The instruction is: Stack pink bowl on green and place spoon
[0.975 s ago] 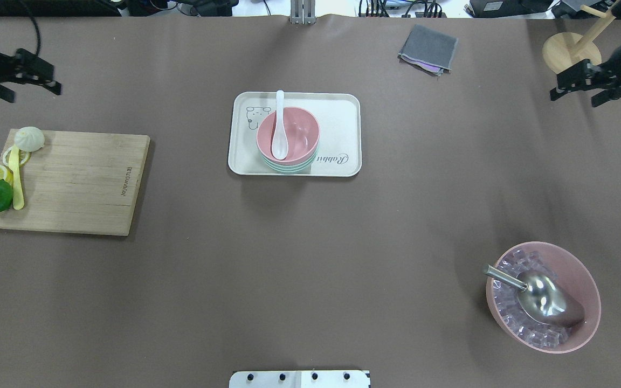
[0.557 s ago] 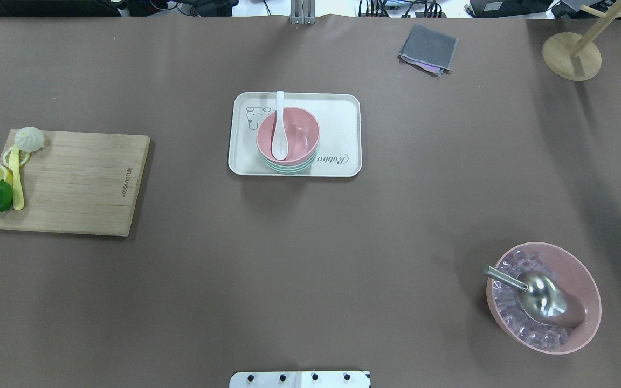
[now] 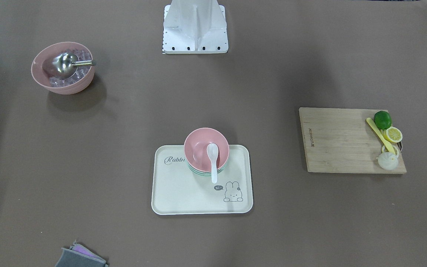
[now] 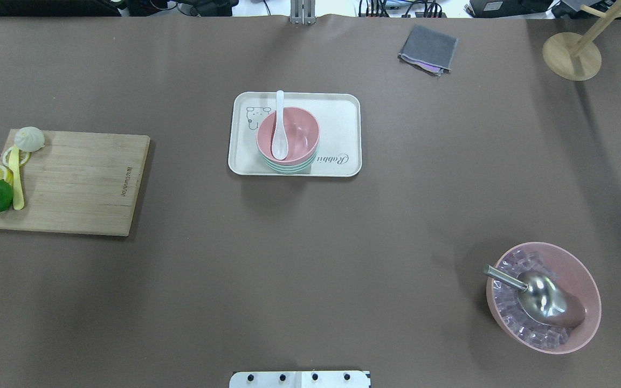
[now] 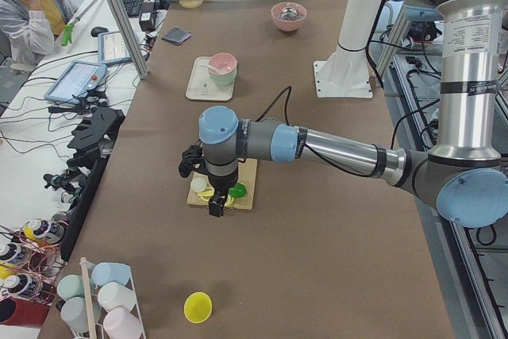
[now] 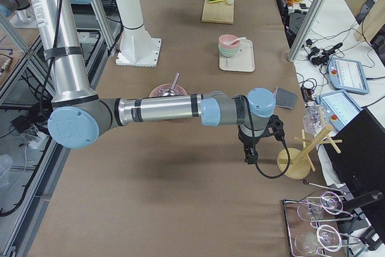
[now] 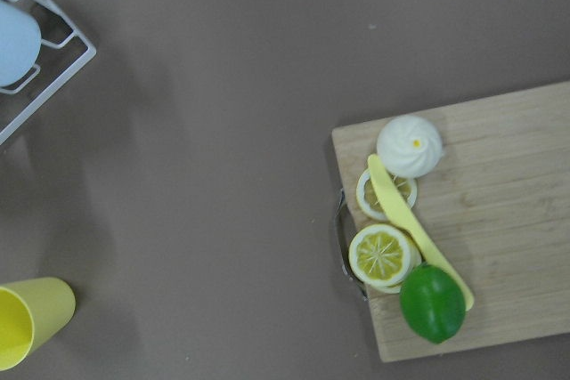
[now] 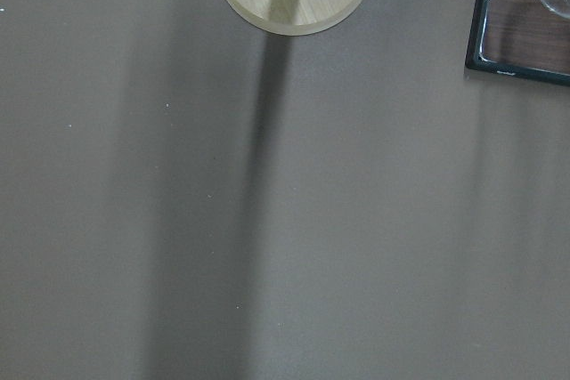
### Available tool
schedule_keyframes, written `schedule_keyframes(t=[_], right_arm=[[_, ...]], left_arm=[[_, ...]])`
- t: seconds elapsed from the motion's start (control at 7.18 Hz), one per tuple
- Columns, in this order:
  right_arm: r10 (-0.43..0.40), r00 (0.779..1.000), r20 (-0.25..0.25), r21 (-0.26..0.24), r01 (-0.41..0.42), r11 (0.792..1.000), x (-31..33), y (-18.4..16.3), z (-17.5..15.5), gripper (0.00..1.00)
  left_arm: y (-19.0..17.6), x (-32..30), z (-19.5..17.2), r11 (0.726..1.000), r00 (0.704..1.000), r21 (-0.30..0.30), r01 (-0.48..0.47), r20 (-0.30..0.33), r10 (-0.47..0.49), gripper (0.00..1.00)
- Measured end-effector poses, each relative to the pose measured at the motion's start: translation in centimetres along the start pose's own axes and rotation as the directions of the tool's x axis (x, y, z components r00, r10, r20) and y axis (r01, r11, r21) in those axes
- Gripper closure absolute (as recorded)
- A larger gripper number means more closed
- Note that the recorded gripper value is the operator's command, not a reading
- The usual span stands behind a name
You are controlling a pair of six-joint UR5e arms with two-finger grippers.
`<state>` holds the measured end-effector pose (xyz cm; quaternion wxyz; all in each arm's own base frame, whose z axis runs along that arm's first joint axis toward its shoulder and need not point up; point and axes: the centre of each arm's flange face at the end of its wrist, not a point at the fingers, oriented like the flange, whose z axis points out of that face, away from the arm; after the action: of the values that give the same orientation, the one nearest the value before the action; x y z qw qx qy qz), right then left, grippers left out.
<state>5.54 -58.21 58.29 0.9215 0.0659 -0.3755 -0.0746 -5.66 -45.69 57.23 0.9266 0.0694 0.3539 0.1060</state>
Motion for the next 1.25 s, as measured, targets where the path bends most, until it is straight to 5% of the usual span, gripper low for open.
schedule_keyframes(t=[1.25], right_arm=[[-0.03,0.999,0.012,-0.005,0.03,1.0,-1.2,2.6,1.1,0.0]], left_arm=[[2.3,0.7,-0.1,1.0,0.996,0.013,0.014,-0.086,-0.013,0.02]])
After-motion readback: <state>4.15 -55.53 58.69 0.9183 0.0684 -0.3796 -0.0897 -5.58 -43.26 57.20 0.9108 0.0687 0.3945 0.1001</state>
